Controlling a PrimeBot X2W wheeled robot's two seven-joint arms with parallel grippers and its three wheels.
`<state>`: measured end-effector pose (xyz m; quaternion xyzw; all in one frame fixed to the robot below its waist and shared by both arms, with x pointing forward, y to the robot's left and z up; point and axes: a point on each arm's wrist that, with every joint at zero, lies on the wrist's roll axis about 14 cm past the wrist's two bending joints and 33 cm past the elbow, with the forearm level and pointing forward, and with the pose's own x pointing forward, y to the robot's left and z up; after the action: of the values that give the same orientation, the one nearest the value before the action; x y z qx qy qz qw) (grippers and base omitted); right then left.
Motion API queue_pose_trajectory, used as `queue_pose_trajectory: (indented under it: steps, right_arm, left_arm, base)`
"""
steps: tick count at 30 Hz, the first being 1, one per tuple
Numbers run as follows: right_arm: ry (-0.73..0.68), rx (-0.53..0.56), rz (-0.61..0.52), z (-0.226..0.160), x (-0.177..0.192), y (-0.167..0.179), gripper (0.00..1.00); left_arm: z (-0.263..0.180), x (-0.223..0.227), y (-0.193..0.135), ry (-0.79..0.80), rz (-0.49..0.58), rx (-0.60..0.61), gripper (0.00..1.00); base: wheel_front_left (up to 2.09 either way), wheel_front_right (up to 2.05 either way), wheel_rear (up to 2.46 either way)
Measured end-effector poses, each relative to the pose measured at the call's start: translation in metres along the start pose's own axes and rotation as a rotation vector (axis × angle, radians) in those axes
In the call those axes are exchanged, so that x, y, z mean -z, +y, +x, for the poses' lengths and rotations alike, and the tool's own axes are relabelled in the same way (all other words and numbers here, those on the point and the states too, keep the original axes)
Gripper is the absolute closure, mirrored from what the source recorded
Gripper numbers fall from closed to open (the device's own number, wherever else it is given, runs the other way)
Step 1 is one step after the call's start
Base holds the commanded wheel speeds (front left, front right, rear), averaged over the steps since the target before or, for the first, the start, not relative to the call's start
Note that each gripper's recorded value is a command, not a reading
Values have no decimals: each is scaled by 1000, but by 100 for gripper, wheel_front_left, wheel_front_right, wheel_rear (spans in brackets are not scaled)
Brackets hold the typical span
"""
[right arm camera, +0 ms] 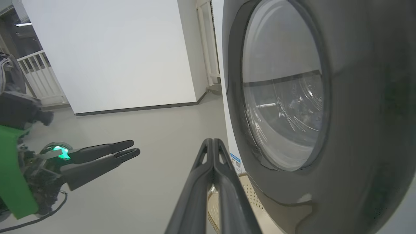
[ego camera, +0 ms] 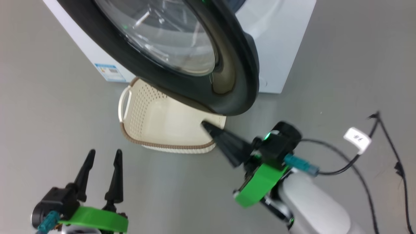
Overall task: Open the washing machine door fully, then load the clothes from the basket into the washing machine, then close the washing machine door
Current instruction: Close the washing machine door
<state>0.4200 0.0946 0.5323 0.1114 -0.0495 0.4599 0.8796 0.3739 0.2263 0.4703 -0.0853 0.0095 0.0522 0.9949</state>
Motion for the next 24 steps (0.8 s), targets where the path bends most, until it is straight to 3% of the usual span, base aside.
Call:
queue_pose_trajectory:
  steps: [12,24]
  right_arm:
    - [-58,140,-20,17,4,-72,100]
    - [-122,237,-15,21,-4,-110,100]
  left_arm:
    - [32,18,-8,40,-5,28,0]
    - [39,32,-4,77,-7,19,0]
  base:
    - [0,0,0]
    - [0,0,0]
